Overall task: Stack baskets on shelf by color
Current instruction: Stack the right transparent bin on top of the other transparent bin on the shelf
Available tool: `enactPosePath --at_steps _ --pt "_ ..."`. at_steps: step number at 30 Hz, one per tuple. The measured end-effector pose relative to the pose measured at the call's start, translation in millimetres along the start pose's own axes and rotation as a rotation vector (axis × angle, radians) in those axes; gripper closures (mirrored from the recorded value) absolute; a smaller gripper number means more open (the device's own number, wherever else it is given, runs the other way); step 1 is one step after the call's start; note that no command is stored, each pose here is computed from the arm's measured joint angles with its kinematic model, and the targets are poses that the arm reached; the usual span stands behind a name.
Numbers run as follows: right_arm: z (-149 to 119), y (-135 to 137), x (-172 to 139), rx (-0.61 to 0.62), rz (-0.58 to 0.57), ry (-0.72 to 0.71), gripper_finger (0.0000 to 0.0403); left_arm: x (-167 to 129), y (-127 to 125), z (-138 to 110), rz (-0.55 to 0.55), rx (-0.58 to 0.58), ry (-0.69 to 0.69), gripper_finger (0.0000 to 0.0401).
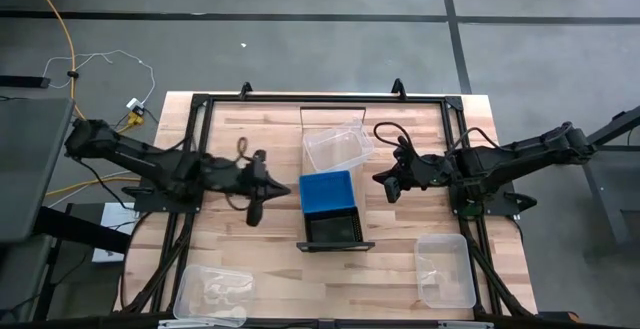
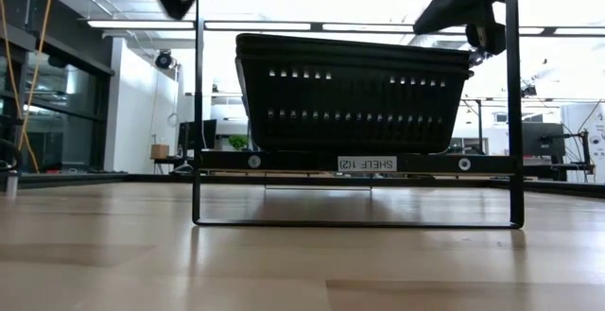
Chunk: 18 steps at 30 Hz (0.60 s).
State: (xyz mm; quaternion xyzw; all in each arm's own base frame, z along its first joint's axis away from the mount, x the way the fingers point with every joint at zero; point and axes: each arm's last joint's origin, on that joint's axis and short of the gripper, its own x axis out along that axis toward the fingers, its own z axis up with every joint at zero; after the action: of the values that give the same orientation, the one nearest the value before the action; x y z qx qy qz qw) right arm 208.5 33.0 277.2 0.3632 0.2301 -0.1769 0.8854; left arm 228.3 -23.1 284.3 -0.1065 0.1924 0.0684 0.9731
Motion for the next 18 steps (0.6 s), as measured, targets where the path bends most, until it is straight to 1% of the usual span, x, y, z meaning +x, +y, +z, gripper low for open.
enactPosePath --at_steps 3,6,7,8,10,12,15,16,18 --pt "0.0 0.0 0.0 -0.019 0.0 -0.001 0.0403 -12.4 -0.7 -8.0 0.015 -0.049 -0.103 0.0401" --pt "2.2 2.4 -0.9 -0.091 0.027 -0.023 0.0403 -26.8 0.8 -8.1 0.03 -0.054 -0.16 0.0401" --pt "3.8 4.3 -1.9 -0.134 0.05 -0.039 0.0403 -30.6 1.5 -5.9 0.035 -0.05 -0.182 0.0401" --pt "7.0 8.3 -3.7 -0.175 0.097 -0.061 0.0403 -35.3 2.5 -4.5 0.035 -0.043 -0.198 0.0401" --pt "13.5 15.3 -11.2 -0.255 0.169 -0.072 0.0403 -43.0 4.2 -1.5 0.036 -0.019 -0.229 0.0401" --pt "23.6 26.1 -19.6 -0.31 0.248 -0.072 0.0403 -51.1 6.0 0.8 0.04 -0.006 -0.254 0.0401" --pt "31.6 35.7 -31.9 -0.392 0.284 0.036 0.0403 -61.3 8.0 4.2 0.044 -0.02 -0.295 0.0401" --pt "33.3 37.8 -35.3 -0.415 0.277 0.084 0.0402 -64.0 8.9 4.4 0.047 -0.026 -0.302 0.0401" --pt "31.7 38.2 -42.2 -0.442 0.216 0.221 0.04 -67.5 9.4 6.3 0.047 -0.036 -0.324 0.0401"
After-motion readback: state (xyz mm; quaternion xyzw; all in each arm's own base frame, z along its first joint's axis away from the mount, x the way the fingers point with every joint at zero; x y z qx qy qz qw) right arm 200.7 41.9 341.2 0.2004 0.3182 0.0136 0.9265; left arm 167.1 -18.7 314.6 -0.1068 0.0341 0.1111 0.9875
